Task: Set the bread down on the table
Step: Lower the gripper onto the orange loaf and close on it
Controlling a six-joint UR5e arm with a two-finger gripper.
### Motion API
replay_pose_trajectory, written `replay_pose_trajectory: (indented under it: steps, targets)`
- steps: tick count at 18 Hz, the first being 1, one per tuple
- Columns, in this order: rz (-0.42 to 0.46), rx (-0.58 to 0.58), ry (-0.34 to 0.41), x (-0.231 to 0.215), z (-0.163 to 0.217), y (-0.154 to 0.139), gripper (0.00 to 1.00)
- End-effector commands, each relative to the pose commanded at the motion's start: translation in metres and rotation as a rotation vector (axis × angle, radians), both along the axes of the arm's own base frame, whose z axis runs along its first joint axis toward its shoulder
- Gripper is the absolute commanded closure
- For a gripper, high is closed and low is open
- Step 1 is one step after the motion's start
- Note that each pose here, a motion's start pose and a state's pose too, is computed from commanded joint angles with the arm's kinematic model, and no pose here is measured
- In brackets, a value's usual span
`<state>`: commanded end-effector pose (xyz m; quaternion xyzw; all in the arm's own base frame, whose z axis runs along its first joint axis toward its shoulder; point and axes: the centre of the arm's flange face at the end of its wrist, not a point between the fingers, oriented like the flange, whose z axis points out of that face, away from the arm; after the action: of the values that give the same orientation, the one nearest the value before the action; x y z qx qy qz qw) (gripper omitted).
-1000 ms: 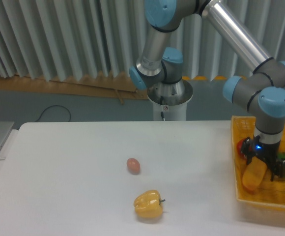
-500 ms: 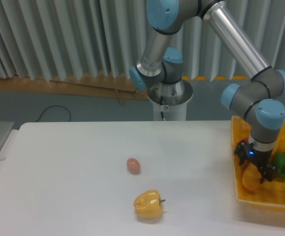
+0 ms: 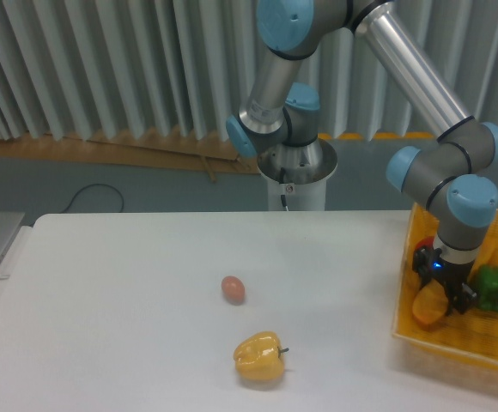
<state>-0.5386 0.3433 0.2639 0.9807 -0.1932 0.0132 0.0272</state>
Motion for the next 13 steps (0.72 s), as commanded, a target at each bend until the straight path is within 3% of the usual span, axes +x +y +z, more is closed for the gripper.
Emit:
replay_pose_trajectory:
  steps: [1,4,13]
  targets:
    - [0.002,0.001,0.002,0.0,0.003,0.0,0.54]
    - [0.012,0.001,-0.001,0.0,0.01,-0.001,0.56]
    - [0.045,0.053,-0.052,0.004,0.037,0.002,0.56]
